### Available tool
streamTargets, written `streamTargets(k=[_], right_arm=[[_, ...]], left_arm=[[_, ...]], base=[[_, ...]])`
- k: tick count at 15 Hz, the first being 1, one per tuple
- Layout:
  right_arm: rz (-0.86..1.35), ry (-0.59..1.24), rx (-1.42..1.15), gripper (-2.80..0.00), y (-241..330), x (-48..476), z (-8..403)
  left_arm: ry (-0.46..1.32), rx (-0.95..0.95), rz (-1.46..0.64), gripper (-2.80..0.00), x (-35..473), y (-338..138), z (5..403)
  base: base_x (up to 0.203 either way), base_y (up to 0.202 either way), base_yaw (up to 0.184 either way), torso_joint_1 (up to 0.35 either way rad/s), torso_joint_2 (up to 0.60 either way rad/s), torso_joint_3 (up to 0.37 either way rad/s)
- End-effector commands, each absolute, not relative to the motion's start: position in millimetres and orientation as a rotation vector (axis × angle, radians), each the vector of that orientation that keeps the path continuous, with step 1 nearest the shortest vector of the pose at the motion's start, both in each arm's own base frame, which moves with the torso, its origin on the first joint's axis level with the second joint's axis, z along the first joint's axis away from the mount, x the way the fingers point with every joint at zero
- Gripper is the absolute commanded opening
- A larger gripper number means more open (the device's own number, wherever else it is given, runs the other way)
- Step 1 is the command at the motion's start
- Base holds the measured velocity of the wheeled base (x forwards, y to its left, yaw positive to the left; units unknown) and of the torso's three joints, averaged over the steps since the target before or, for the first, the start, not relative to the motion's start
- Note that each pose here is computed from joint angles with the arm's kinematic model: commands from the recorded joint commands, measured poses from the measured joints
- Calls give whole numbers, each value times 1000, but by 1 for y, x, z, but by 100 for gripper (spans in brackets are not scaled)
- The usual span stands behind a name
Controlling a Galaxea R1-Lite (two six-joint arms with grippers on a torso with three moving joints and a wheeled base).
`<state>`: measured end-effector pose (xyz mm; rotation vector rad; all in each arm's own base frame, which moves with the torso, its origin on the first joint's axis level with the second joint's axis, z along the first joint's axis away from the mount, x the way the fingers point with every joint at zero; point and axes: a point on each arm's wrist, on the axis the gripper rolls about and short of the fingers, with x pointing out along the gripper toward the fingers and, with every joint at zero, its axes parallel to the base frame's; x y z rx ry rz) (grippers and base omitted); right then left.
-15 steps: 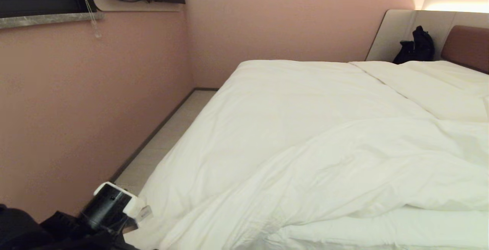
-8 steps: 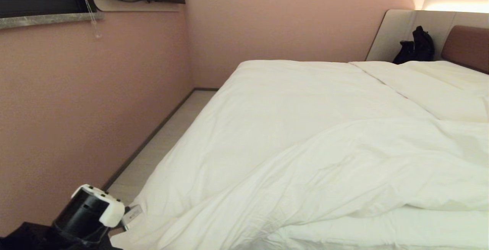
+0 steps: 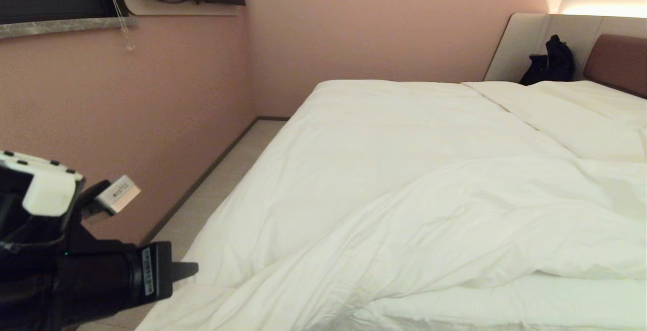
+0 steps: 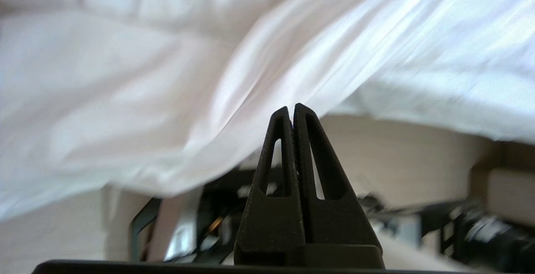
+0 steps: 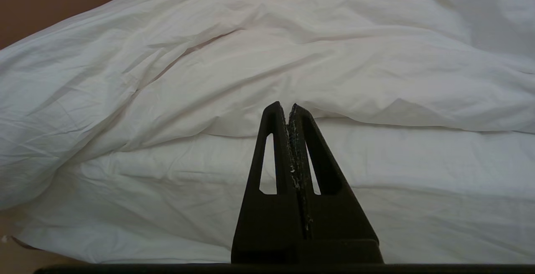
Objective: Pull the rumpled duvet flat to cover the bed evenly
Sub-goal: Flatten the corners of the folded blanket
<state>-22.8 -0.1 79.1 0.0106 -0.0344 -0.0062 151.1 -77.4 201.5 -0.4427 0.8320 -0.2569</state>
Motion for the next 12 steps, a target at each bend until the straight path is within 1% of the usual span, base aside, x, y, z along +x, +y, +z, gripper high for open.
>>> streamTargets(k=[1, 4, 6, 9, 12], right_arm=[[-6, -35, 11, -280, 0, -23, 79], [-6, -35, 11, -280, 0, -23, 79], [-6, -35, 11, -280, 0, -23, 79], [-6, -35, 11, -280, 0, -23, 79], [-6, -34, 11, -280, 0, -23, 79]], left_arm=[[863, -459, -227, -280, 175, -89, 200], [878, -503, -174, -280, 221, -104, 184], [843, -528, -181, -280, 238, -109, 185], [824, -534, -198, -280, 238, -109, 192], [810, -539, -211, -280, 227, -105, 198]], base=[[0, 0, 0, 0, 0, 0], [0, 0, 0, 0, 0, 0], [0, 0, 0, 0, 0, 0], [0, 0, 0, 0, 0, 0], [0, 0, 0, 0, 0, 0]])
